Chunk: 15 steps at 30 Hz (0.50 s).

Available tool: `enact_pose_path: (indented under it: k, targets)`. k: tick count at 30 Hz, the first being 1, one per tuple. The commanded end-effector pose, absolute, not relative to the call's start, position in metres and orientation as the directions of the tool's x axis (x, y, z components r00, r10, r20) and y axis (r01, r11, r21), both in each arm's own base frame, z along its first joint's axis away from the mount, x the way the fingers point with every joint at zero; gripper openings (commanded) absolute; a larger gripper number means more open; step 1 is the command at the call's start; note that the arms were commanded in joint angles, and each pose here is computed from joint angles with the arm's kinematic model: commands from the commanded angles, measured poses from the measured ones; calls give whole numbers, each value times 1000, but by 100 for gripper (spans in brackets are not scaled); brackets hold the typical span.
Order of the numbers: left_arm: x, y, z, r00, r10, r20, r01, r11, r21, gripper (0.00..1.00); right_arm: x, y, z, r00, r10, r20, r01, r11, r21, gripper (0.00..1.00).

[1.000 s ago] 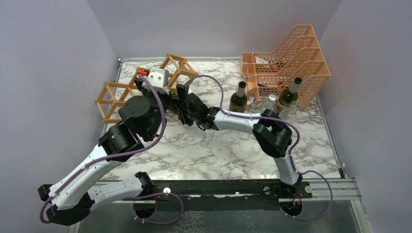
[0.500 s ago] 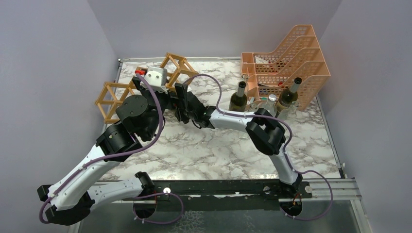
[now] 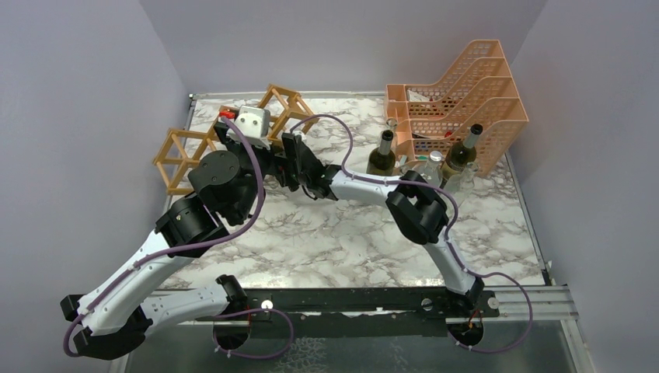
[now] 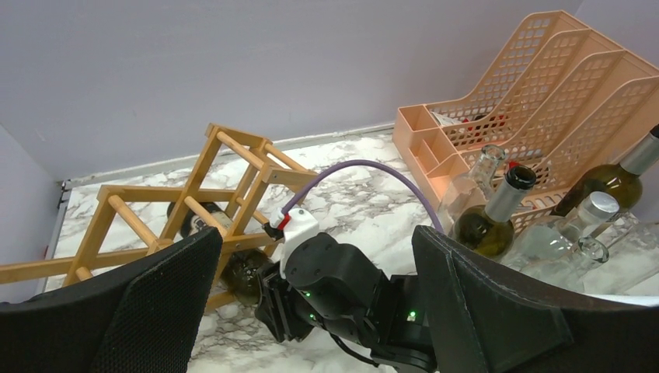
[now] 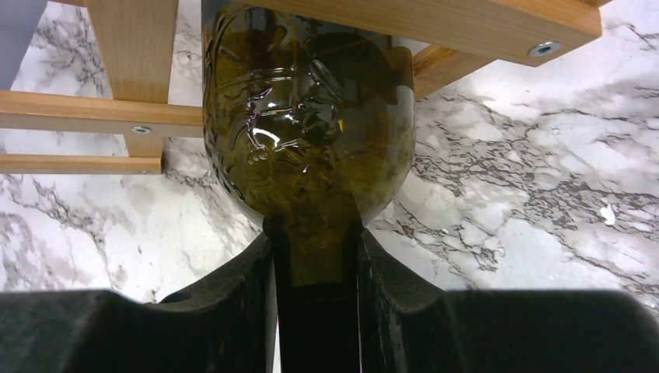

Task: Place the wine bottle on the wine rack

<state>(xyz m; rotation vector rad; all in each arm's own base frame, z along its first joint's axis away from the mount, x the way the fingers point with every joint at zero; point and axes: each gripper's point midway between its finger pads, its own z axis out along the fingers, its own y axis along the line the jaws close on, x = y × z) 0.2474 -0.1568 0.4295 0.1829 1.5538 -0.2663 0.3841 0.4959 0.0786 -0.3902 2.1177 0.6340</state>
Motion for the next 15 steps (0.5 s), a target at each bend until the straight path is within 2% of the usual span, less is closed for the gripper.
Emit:
enact_pose_path:
  k: [1, 9, 12, 15]
  targets:
    - [243, -153, 441, 14, -83, -996, 292, 953, -75, 99, 423, 461, 114, -533, 151, -833, -314, 879, 360, 12]
    - [246, -157, 436, 3, -70, -998, 289, 955, -66, 99, 420, 433, 119, -513, 120, -850, -323, 890, 321, 12]
    - [247, -159, 436, 1, -69, -998, 291, 954, -66, 99, 419, 439, 119, -506, 86, -858, -375, 874, 308, 22]
    - [247, -160, 436, 1, -68, -998, 292, 954, -65, 99, 417, 448, 118, -507, 68, -859, -417, 853, 314, 40]
